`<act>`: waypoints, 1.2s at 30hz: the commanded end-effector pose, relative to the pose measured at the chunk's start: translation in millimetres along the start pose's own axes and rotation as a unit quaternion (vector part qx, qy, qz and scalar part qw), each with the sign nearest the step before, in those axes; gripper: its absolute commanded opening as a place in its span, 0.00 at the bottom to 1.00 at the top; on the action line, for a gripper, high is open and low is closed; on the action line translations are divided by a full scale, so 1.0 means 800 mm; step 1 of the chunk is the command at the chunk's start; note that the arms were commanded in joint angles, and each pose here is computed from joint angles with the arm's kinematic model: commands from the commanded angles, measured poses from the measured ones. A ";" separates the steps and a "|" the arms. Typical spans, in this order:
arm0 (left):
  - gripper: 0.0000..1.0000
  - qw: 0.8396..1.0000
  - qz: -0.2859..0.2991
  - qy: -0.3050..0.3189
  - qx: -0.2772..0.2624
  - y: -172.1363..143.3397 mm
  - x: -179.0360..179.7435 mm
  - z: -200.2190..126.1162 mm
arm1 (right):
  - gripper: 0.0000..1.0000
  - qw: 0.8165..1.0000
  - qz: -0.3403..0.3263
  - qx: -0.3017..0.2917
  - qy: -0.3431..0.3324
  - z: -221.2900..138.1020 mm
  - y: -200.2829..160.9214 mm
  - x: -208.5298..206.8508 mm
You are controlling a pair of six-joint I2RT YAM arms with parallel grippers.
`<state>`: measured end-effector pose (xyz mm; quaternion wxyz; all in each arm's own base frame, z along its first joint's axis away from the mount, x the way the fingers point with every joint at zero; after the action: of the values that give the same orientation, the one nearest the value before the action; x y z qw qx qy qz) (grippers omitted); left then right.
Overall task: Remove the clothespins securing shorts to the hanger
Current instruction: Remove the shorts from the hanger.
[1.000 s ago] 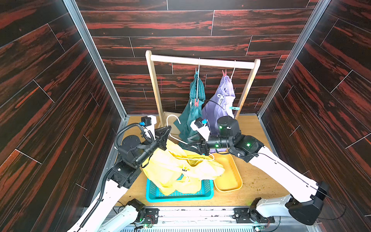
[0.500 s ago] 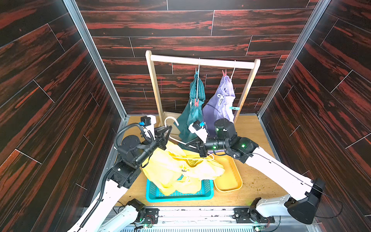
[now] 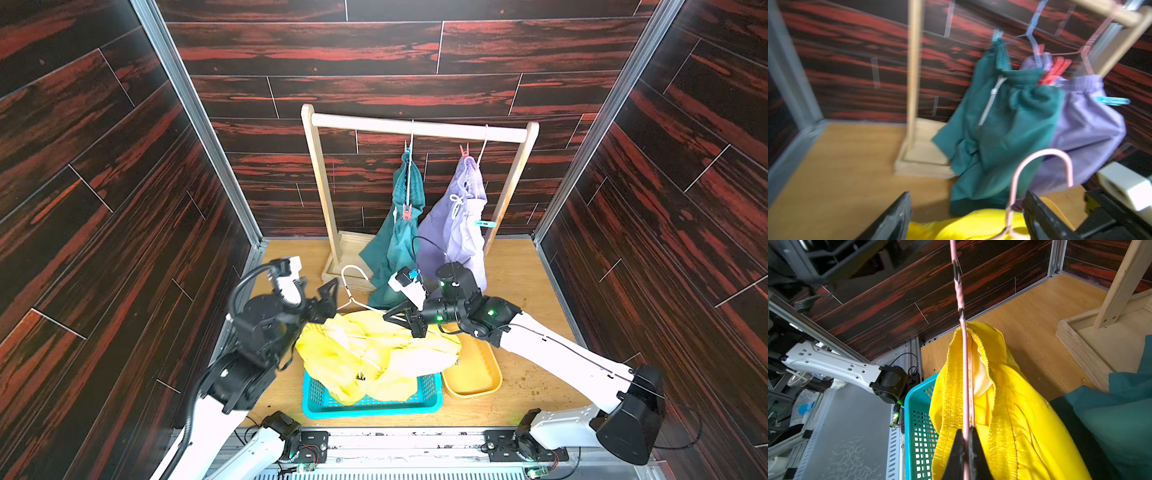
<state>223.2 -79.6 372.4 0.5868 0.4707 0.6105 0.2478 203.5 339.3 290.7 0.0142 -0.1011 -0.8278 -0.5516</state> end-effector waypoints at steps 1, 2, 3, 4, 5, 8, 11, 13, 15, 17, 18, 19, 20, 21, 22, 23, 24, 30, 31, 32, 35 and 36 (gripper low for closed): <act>0.83 0.993 -0.027 0.113 -0.011 0.000 0.051 -0.040 | 0.00 0.998 -0.021 -0.052 -0.005 -0.019 0.027 0.011; 0.82 0.992 -0.033 0.124 -0.005 -0.002 0.056 -0.048 | 0.00 0.998 -0.022 -0.053 -0.006 -0.019 0.027 0.011; 0.81 0.990 -0.044 0.136 0.004 -0.005 0.060 -0.056 | 0.00 0.998 -0.023 -0.053 -0.007 -0.019 0.028 0.011; 0.79 0.987 -0.058 0.149 0.018 -0.010 0.065 -0.062 | 0.00 0.998 -0.021 -0.051 -0.008 -0.019 0.026 0.010; 0.78 0.984 -0.071 0.158 0.033 -0.015 0.068 -0.067 | 0.00 0.998 -0.021 -0.051 -0.010 -0.019 0.027 0.010; 0.72 0.971 -0.119 0.178 0.109 -0.045 0.070 -0.072 | 0.00 0.998 -0.020 -0.053 -0.016 -0.021 0.029 0.009; 0.71 0.955 -0.157 0.182 0.172 -0.076 0.067 -0.064 | 0.00 0.998 -0.020 -0.055 -0.019 -0.022 0.029 0.008; 0.71 0.950 -0.172 0.175 0.195 -0.093 0.064 -0.052 | 0.00 0.998 -0.020 -0.059 -0.019 -0.023 0.030 0.009; 0.72 0.947 -0.177 0.168 0.206 -0.103 0.061 -0.038 | 0.00 0.998 -0.016 -0.060 -0.019 -0.022 0.028 0.008; 0.73 0.946 -0.178 0.156 0.220 -0.113 0.056 -0.021 | 0.00 0.998 -0.014 -0.059 -0.017 -0.022 0.028 0.009; 0.74 0.946 -0.179 0.152 0.224 -0.117 0.054 -0.012 | 0.00 0.998 -0.013 -0.057 -0.016 -0.022 0.027 0.010; 0.74 0.945 -0.182 0.150 0.226 -0.118 0.051 -0.005 | 0.00 0.998 -0.012 -0.057 -0.015 -0.022 0.026 0.010; 0.74 0.945 -0.185 0.143 0.231 -0.120 0.047 0.003 | 0.00 0.998 -0.012 -0.056 -0.014 -0.022 0.026 0.010; 0.74 0.944 -0.189 0.140 0.230 -0.121 0.045 0.010 | 0.00 0.998 -0.012 -0.056 -0.013 -0.022 0.026 0.011; 0.75 0.944 -0.190 0.144 0.228 -0.122 0.045 0.015 | 0.00 0.998 -0.013 -0.055 -0.014 -0.023 0.026 0.011; 0.75 0.944 -0.188 0.150 0.225 -0.121 0.047 0.021 | 0.00 0.998 -0.013 -0.055 -0.014 -0.023 0.026 0.011; 0.75 0.945 -0.185 0.157 0.222 -0.122 0.049 0.026 | 0.00 0.998 -0.014 -0.055 -0.015 -0.022 0.025 0.010; 0.69 0.928 -0.154 0.206 0.268 -0.140 0.057 0.050 | 0.00 0.998 -0.012 -0.057 -0.012 -0.021 0.027 0.011; 0.63 0.926 -0.152 0.212 0.273 -0.142 0.058 0.051 | 0.00 0.998 -0.012 -0.056 -0.013 -0.022 0.027 0.011; 0.55 0.925 -0.153 0.216 0.274 -0.143 0.059 0.053 | 0.00 0.998 -0.012 -0.058 -0.014 -0.023 0.028 0.011; 0.25 0.923 -0.159 0.221 0.272 -0.151 0.064 0.057 | 0.00 0.998 -0.015 -0.059 -0.012 -0.025 0.031 0.013; 0.08 0.923 -0.161 0.220 0.270 -0.153 0.065 0.058 | 0.00 0.998 -0.015 -0.059 -0.012 -0.026 0.032 0.013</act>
<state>240.8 -102.9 232.4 0.3162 0.4522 0.8312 0.0686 202.7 335.2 300.0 0.0017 -0.1141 -0.8122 -0.5720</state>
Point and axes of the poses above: each gripper's point midway between its finger pads, its own z axis out along the fingers, its own x axis along the line the jaws close on, y = z × x, the point moved 3 cm from there along -z, back along the fingers, and after that the axes turned 12 degrees about -z, right-handed, at the moved point
